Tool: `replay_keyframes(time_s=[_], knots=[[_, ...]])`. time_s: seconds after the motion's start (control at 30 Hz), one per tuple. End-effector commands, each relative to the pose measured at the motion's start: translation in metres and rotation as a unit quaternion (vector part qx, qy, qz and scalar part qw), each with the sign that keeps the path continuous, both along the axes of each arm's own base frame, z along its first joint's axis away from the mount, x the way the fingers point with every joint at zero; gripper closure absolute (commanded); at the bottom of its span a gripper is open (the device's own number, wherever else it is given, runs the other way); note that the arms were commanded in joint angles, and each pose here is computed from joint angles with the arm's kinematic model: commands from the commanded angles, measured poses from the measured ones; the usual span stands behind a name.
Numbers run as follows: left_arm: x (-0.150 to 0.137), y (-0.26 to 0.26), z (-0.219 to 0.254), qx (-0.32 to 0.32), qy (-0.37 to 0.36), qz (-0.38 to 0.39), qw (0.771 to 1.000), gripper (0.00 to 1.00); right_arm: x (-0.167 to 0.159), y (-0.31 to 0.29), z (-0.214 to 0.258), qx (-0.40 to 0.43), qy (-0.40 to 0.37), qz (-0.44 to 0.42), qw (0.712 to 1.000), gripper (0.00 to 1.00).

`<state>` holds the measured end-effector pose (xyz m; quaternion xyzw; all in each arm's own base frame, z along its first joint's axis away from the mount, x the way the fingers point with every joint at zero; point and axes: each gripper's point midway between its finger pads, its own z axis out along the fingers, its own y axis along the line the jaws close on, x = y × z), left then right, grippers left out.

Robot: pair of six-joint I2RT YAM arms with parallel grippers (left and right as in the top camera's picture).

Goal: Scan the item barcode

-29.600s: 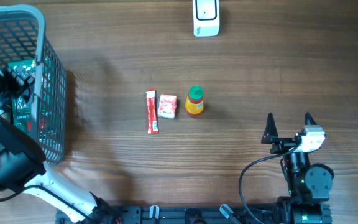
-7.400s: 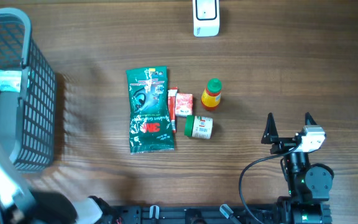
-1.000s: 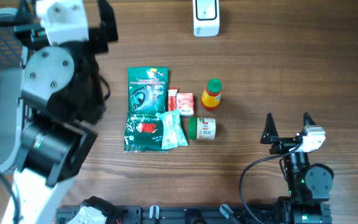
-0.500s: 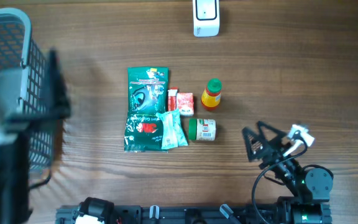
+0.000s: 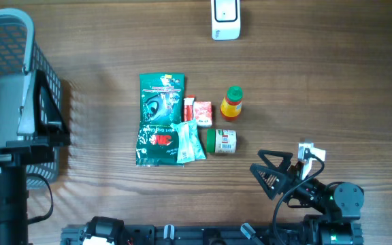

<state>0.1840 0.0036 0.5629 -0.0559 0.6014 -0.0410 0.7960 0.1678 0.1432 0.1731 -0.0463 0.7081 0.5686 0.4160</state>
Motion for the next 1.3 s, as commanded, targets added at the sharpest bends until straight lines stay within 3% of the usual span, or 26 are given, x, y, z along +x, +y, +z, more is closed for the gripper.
replay_keyframes(time_s=[0.0,0.17,0.37,0.47,0.6,0.8,0.9,1.07,1.27], knots=[[0.000,0.009,0.007,-0.017,-0.023,0.023,0.999,0.00,-0.008,0.005,0.003,-0.002,-0.008,0.025,1.000,0.00],[0.012,0.034,-0.002,-0.037,-0.004,0.102,0.994,0.00,-0.008,0.004,0.019,0.015,0.009,0.018,1.000,0.00],[0.005,0.035,-0.009,-0.040,-0.014,0.102,0.994,0.00,-0.001,-0.004,0.042,-0.037,0.026,-0.020,0.999,0.01],[-0.013,0.038,-0.012,-0.046,-0.035,0.101,0.993,0.00,0.017,-0.026,0.042,-0.127,0.063,-0.097,0.985,0.01],[-0.046,0.044,-0.019,-0.059,-0.083,0.100,0.990,0.00,0.033,-0.062,0.042,-0.252,0.146,-0.169,0.942,0.01],[-0.096,0.052,-0.039,-0.081,-0.165,0.095,0.978,0.00,0.058,-0.054,0.066,-0.321,0.211,-0.132,0.914,0.00],[-0.110,0.055,-0.047,-0.087,-0.186,0.094,0.974,0.00,0.070,-0.030,0.069,-0.327,0.200,-0.085,0.920,0.00],[-0.123,0.057,-0.051,-0.092,-0.206,0.093,0.970,0.00,0.095,0.004,0.050,-0.320,0.212,-0.057,0.922,0.00],[-0.130,0.058,-0.051,-0.095,-0.214,0.092,0.968,0.00,0.116,0.031,-0.032,-0.446,0.274,-0.121,0.843,0.00]])
